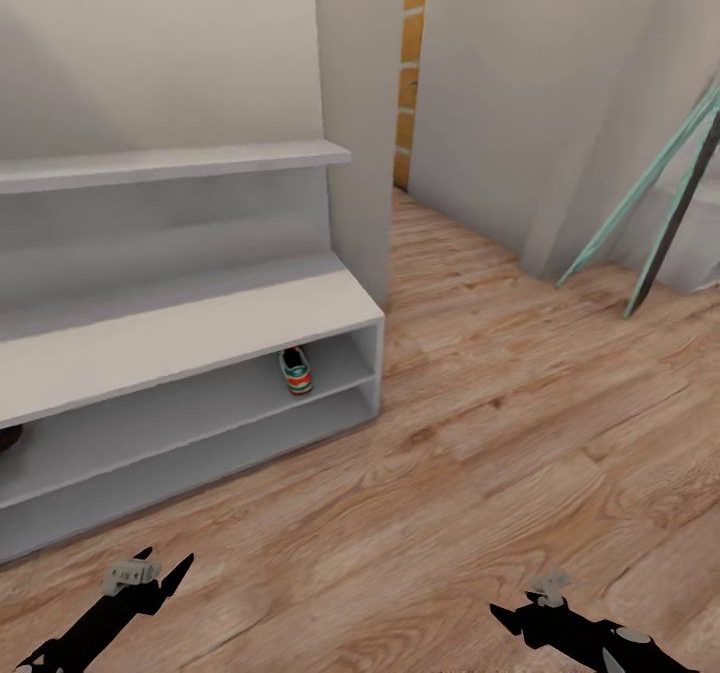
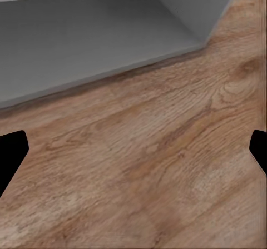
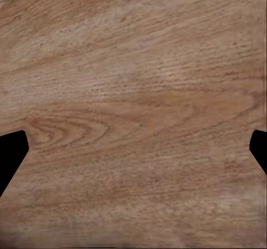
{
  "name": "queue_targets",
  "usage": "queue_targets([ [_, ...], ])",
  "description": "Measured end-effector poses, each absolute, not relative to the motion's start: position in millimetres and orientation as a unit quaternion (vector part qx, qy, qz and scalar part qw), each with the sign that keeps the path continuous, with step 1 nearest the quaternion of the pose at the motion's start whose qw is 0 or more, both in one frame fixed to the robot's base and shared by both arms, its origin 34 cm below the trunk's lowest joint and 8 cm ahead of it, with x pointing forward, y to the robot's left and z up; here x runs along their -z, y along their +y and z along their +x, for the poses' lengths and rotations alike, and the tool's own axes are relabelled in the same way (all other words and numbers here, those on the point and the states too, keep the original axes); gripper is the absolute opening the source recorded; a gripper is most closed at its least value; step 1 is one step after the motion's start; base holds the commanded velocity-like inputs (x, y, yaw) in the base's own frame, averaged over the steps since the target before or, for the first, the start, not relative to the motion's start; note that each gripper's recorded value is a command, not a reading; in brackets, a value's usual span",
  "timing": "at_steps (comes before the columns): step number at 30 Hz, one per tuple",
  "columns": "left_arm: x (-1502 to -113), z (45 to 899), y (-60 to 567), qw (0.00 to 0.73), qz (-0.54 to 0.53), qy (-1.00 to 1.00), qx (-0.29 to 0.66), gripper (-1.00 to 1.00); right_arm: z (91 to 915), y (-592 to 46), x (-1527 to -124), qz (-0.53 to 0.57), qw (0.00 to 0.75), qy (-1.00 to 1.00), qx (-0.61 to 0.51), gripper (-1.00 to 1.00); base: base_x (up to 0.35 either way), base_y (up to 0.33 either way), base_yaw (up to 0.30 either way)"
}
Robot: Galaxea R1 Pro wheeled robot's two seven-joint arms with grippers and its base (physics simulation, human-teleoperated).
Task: Pick up the two gym shoes and the two sandals from the corridor floor and place them onto the hallstand (shoe rack) in the corridor, making sure they are on the rack and not on the floor. Arrange them so the two gym shoes are next to each other and the two sandals are next to each other.
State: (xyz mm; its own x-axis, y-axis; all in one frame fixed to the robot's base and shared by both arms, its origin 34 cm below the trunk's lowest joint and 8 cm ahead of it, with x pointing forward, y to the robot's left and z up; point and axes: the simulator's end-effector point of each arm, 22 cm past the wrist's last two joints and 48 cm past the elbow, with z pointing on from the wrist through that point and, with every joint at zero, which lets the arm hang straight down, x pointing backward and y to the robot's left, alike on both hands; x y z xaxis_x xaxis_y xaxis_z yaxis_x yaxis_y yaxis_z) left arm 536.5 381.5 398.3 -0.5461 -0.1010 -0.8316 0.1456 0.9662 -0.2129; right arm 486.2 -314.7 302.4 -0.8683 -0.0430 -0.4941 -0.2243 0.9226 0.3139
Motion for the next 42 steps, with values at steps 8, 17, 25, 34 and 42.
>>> queue_targets([
  [8, -400, 537, 383, 0.476, 0.011, 0.87, 0.127, 1.0, 487, -314, -305, -0.07, 0.247, 0.949, -0.184, 1.0, 0.0, 0.0, -0.267],
  [17, -399, 536, 381, 0.475, 0.009, 0.87, 0.128, 1.0, 487, -314, -305, -0.07, 0.247, 0.949, -0.184, 1.0, 0.0, 0.0, -0.267],
  [25, -395, 533, 377, 0.471, 0.007, 0.872, 0.132, 1.0, 488, -321, -302, -0.067, 0.248, 0.952, -0.169, 1.0, 0.0, 0.0, -0.267],
  [34, -366, 506, 376, 0.439, -0.025, 0.889, 0.129, 1.0, 491, -342, -296, -0.053, 0.25, 0.96, -0.118, 1.0, 0.0, 0.0, -0.267],
  [42, -333, 484, 400, 0.405, -0.097, 0.909, 0.033, 1.0, 483, -365, -290, -0.05, 0.282, 0.957, -0.048, 1.0, 0.0, 0.0, -0.267],
])
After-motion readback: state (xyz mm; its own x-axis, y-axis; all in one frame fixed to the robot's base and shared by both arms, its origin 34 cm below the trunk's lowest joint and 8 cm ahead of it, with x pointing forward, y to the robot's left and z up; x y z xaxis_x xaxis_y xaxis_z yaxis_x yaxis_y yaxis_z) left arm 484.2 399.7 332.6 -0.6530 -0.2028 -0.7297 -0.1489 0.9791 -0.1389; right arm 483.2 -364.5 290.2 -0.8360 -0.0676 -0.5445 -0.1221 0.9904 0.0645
